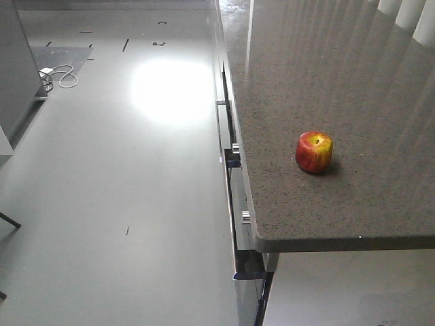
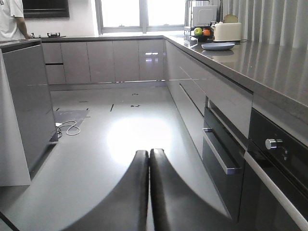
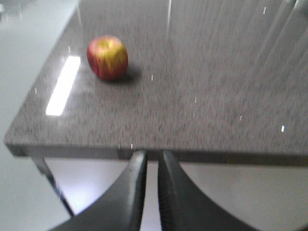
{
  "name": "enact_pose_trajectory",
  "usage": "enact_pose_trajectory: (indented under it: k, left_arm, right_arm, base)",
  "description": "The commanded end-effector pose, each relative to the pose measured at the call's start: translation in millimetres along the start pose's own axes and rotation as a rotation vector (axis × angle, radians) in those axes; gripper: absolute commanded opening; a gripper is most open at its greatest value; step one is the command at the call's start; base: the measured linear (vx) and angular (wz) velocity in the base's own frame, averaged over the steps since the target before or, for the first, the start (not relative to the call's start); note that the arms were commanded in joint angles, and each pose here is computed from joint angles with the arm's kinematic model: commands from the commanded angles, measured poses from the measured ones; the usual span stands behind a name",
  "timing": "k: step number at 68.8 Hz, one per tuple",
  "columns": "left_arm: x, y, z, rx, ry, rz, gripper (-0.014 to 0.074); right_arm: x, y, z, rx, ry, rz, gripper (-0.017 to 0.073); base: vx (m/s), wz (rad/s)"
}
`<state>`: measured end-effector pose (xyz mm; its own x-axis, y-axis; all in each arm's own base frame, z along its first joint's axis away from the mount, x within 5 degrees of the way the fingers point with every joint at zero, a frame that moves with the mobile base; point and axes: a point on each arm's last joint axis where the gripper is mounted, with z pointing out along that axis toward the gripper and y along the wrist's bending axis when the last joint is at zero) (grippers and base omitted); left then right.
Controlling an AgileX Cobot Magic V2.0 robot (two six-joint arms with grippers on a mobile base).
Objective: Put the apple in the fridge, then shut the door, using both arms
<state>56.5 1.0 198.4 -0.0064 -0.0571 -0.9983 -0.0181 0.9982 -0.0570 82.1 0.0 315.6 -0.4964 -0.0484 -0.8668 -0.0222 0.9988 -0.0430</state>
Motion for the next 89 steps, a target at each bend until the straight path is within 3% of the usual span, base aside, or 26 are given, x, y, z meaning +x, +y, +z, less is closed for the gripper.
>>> enact_pose_trajectory:
  k: [1,16,27,62,89]
  left_arm:
    - [-13,-1.2,-2,0.015,-0.099,-0.011,-0.0006]
    - [-13,-1.2,-2,0.015,-0.099,-0.011,-0.0006]
    - [-13,-1.2,-2,0.015,-0.099,-0.011,-0.0006]
    - [-13,-1.2,-2,0.015,-0.099,-0.011,-0.0006]
    - [-13,-1.2,-2,0.015,-0.099,-0.011,-0.0006]
  right_arm:
    - [-23,0.1,6,-0.003,0.038,-0.008,0.0184]
    - [-44,1.4,36,-0.009,0.167,-0.039,0.0505]
    - [-58,4.5,64,-0.038,0.242,-0.086,0.0632]
    - [-112,21.9,171,-0.205,0.352,-0.191,0.0629]
    - [-139,28.7,250,-0.278,0.383,-0.346,0.0617]
  base:
    - [0.00,0.00]
    - [0.00,0.00]
    - [0.00,0.00]
    - [0.00,0.00]
    - [0.00,0.00]
